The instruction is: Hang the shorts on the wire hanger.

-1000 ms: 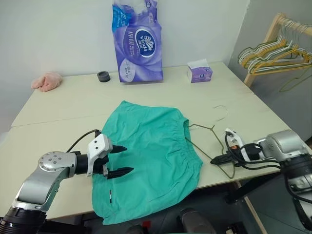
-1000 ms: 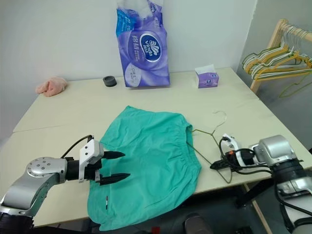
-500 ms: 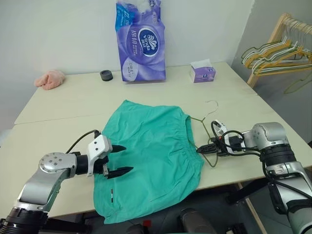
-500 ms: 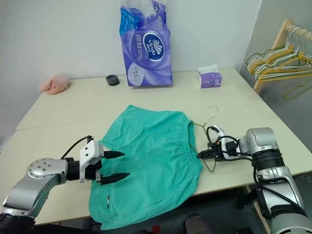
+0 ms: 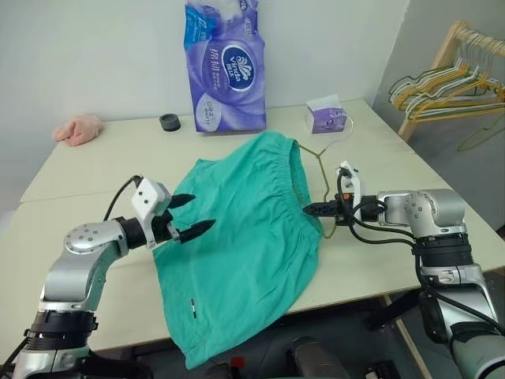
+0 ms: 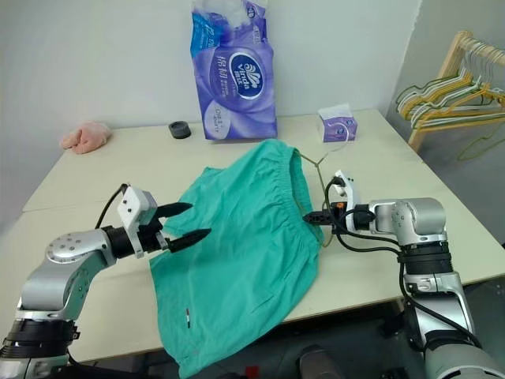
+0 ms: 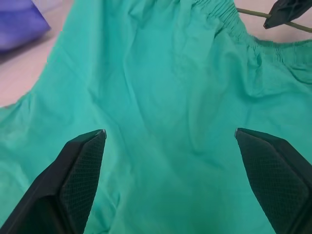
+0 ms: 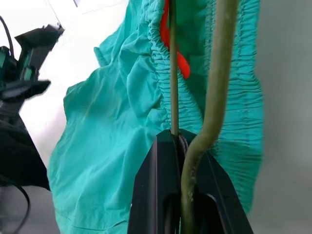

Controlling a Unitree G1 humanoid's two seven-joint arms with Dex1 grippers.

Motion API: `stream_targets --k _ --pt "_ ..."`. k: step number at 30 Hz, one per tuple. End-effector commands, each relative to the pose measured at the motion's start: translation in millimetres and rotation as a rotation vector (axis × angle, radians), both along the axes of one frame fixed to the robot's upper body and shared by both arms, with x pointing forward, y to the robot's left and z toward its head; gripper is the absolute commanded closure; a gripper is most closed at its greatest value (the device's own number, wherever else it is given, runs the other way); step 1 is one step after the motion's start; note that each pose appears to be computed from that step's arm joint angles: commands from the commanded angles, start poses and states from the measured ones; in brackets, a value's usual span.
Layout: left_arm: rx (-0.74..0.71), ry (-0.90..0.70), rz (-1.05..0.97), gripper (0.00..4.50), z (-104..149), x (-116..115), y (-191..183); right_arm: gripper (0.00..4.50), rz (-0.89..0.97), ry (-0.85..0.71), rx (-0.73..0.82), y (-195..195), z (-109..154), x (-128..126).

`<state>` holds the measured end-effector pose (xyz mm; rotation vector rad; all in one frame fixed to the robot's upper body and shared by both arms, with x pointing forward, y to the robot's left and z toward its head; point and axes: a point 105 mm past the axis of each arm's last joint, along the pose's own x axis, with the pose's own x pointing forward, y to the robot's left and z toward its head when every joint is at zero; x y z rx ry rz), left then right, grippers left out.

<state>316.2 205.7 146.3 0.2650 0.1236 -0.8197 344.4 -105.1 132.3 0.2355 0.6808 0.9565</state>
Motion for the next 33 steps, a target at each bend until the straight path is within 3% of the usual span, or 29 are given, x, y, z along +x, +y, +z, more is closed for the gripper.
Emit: stream_targets --k 1,9,11,16,21,29,33 --pt "-0.005 -0.130 -0.005 0.03 39.9 10.0 -2.0 4.50 0.125 -0.188 -0.071 13.8 17.2 -7.4" --pt "0.170 -0.309 -0.142 0.03 94.2 23.6 -22.3 4.50 0.332 -0.461 -0.274 31.3 21.3 -20.3" --pt "0.237 -0.318 -0.197 0.03 97.3 24.3 -26.2 4.50 0.376 -0.512 -0.315 33.4 20.0 -22.7" --pt "0.336 -0.276 -0.283 0.03 86.8 25.7 -27.4 4.50 0.446 -0.620 -0.406 34.0 17.1 -25.1" --pt "0.428 -0.130 -0.433 0.03 50.8 7.1 -29.0 4.50 0.481 -0.680 -0.450 35.0 16.4 -26.4" --pt "0.512 -0.101 -0.430 0.03 23.1 11.1 -20.8 4.50 0.523 -0.738 -0.451 39.1 23.1 -32.0" --pt "0.492 -0.107 -0.431 0.94 21.4 13.8 -23.2 4.50 0.545 -0.756 -0.445 42.1 25.1 -35.4"
